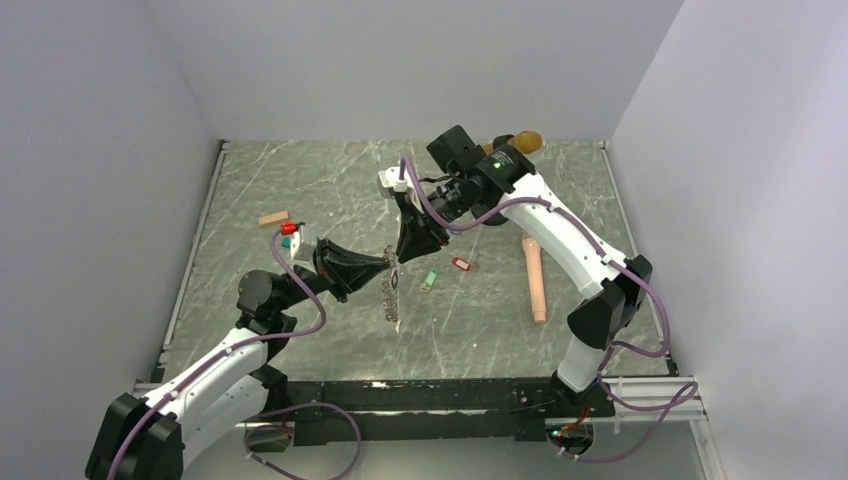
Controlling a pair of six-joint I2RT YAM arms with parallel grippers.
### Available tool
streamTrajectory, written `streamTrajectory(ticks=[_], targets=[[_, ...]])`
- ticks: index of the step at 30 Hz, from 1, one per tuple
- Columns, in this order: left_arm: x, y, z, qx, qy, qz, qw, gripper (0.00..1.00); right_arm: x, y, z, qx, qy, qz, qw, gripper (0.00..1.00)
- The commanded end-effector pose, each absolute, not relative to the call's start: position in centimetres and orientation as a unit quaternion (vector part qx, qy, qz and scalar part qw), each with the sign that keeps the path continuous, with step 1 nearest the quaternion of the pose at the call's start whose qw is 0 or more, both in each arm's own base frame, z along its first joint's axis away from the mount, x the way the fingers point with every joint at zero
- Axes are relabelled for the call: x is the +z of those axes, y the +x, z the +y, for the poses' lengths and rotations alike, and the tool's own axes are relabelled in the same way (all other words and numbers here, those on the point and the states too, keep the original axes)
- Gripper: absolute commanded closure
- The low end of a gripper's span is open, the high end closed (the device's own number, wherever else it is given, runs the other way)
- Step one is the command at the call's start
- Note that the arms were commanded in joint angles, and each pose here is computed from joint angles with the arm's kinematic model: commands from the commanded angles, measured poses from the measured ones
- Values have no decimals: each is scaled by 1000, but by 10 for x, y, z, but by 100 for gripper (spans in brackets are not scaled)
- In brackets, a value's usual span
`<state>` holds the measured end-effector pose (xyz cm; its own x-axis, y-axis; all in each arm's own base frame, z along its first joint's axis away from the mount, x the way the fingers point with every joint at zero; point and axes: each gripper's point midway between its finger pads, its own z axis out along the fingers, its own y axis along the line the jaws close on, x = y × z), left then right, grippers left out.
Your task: Put the keys on the keyring
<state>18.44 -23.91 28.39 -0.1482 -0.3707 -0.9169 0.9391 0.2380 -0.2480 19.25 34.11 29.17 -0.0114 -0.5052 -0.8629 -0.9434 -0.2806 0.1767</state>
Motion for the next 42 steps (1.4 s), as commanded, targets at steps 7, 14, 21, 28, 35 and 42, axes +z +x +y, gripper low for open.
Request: streamTrajectory(ticks=[7,14,21,28,35,42], targets=[[320,180,-234,-556,277,464,632,100,295,183,354,483,-660,525,235,79],[319,182,-233,-556,270,465,634,100,295,179,357,487,-662,521,230,82],[319,183,-232,-553,267,467,636,100,295,177,357,490,-662,518,229,100],[309,185,-235,-537,285,490,625,89,291,180,352,471,-674,520,231,100],[297,187,-226,-439,366,550,610,42,270,192,332,392,-699,551,232,100],[287,189,-215,-337,478,568,578,28,253,212,313,309,-712,591,218,100]])
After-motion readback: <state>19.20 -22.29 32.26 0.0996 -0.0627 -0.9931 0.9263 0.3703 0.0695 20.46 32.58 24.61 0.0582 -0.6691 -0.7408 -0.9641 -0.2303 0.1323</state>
